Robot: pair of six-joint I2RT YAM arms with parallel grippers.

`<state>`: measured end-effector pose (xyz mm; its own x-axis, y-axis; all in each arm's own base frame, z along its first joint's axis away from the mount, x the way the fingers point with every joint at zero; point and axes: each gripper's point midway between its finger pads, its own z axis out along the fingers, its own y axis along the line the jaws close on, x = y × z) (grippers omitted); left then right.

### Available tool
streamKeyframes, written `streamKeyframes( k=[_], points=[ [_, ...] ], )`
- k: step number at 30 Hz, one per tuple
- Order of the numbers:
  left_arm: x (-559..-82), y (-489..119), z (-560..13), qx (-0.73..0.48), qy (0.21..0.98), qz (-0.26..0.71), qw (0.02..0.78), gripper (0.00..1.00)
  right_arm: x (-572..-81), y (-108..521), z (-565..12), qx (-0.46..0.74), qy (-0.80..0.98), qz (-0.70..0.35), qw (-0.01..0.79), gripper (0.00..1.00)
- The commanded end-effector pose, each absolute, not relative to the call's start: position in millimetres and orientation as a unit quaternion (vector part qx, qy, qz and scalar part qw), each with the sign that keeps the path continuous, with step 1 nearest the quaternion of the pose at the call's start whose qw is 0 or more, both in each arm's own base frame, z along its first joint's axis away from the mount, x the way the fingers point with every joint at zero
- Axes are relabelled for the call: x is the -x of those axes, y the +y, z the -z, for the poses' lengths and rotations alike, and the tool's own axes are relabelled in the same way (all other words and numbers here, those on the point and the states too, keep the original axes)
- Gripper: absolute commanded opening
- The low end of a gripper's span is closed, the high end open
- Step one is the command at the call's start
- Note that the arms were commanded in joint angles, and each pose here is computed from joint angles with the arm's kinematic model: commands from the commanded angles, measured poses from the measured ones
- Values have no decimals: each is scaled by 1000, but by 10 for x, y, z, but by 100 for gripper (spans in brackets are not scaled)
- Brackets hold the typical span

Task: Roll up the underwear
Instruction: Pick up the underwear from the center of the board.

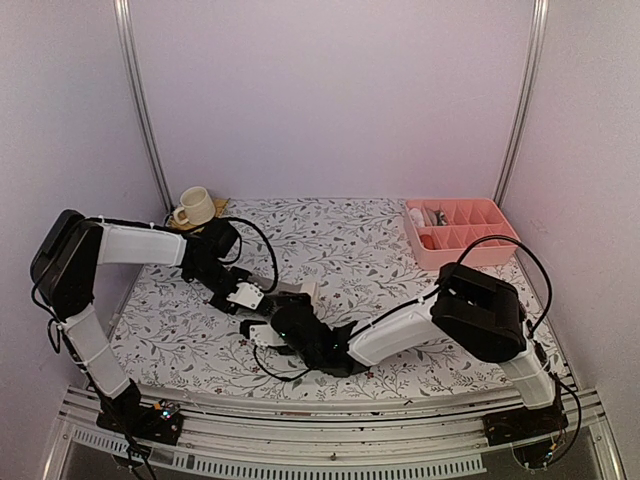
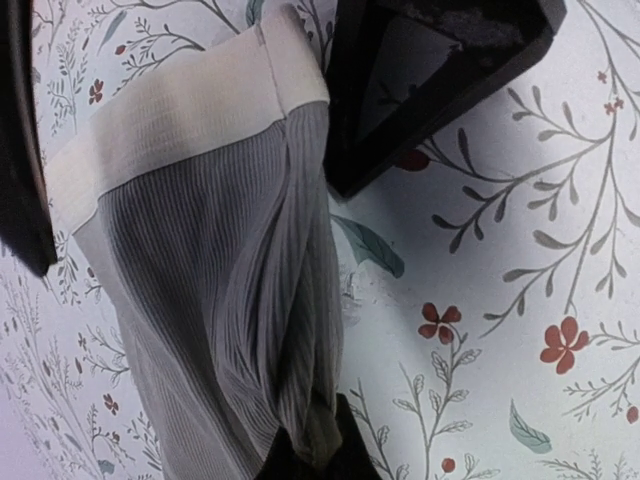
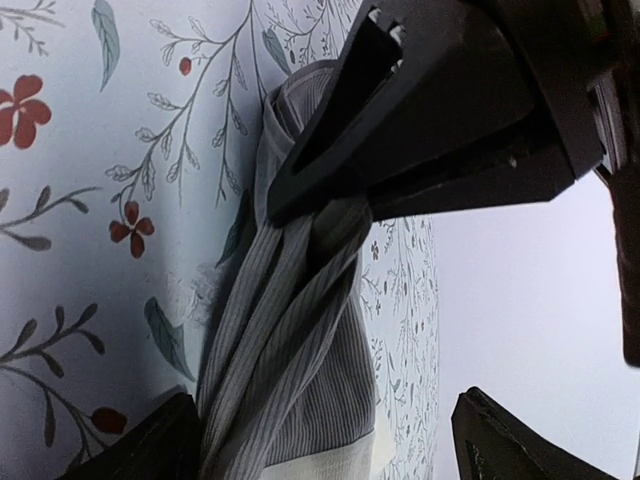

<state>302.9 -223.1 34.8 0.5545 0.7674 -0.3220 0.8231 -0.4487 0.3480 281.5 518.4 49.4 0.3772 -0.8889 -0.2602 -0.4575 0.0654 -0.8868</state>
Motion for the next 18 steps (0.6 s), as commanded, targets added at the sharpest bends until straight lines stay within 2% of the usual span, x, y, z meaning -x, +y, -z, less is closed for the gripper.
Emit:
streamKeyframes(
  k=[1, 12, 18],
  points=[
    [-3040, -2288, -429, -848, 465, 64, 246, 0, -2679, 4749, 18, 705, 514, 235, 429, 89],
    [-3047, -2274, -446, -849, 464, 63, 245, 0, -2674, 4508, 135, 720, 513, 218, 413, 83],
    [-3045, -2257, -435, -851, 463, 61, 243, 0, -2658, 4453, 175, 732, 504, 218, 403, 64]
  ],
)
